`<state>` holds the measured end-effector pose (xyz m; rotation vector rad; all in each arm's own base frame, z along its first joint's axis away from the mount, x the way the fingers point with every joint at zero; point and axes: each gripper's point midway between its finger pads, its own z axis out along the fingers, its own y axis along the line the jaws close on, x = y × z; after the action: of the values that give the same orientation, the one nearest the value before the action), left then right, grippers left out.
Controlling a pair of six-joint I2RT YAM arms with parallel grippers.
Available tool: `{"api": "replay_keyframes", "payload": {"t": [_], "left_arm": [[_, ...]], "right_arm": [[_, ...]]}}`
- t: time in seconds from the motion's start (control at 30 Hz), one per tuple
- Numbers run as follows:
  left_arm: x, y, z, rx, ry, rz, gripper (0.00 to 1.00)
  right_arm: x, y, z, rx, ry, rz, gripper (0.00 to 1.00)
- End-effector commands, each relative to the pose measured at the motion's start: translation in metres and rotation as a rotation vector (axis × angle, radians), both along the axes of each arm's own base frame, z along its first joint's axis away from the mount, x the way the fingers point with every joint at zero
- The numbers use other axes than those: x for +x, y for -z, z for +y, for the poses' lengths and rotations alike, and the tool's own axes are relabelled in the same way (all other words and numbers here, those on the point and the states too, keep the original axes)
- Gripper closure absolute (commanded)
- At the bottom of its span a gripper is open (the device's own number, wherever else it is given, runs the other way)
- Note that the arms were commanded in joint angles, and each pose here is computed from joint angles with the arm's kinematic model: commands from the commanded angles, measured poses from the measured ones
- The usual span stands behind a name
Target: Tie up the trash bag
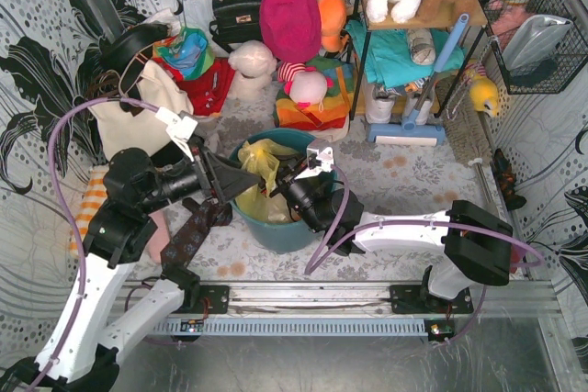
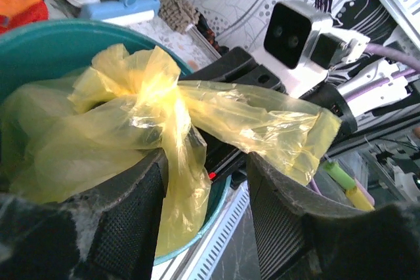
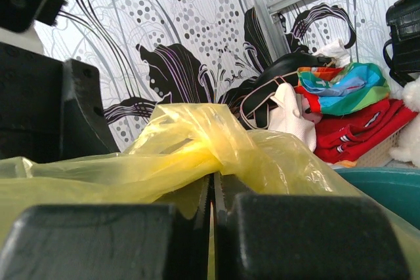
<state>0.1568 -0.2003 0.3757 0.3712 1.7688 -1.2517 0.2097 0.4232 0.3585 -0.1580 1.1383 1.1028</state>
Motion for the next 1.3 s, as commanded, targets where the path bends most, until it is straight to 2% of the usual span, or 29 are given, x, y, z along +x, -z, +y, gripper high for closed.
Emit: {"api": "replay_keyframes", "payload": {"t": [0.0,0.23,0.4,0.6,0.77,0.93,1.03,1.13,1.27], "left_arm": [[0.005,-0.024,0.011,0.005,-0.075,-0.088,0.4],[0.015,-0.05,0.022,-0.048,-0.188,-0.121,0.4],[0.039,-0.036,0.034,-0.016,-0.323,-0.055,0.4],[0.035,-0.016,0.023,-0.001,-0.249,-0.021,0.41],[0.017,-0.008,0.012,-0.016,-0.133,-0.012,0.49],[0.008,0.004,0.007,-0.032,-0.085,0.005,0.71],[0.004,0.012,0.004,-0.039,-0.056,0.035,0.79],[0.004,0.018,0.002,-0.054,-0.05,0.052,0.83],[0.005,0.022,0.001,-0.049,-0.047,0.065,0.81]], "right_arm": [[-0.005,-0.02,-0.001,0.072,-0.02,-0.024,1.0],[-0.005,-0.02,-0.001,0.071,-0.022,-0.021,1.0],[-0.006,-0.023,-0.002,0.071,-0.024,-0.025,1.0],[-0.006,-0.024,-0.002,0.074,-0.027,-0.023,1.0],[-0.005,-0.025,-0.002,0.073,-0.021,-0.026,1.0],[-0.004,-0.025,0.0,0.074,-0.019,-0.03,1.0],[-0.005,-0.025,0.0,0.075,-0.021,-0.035,1.0],[-0.006,-0.025,0.0,0.08,-0.024,-0.041,1.0],[-0.006,-0.024,0.0,0.079,-0.024,-0.04,1.0]]}}
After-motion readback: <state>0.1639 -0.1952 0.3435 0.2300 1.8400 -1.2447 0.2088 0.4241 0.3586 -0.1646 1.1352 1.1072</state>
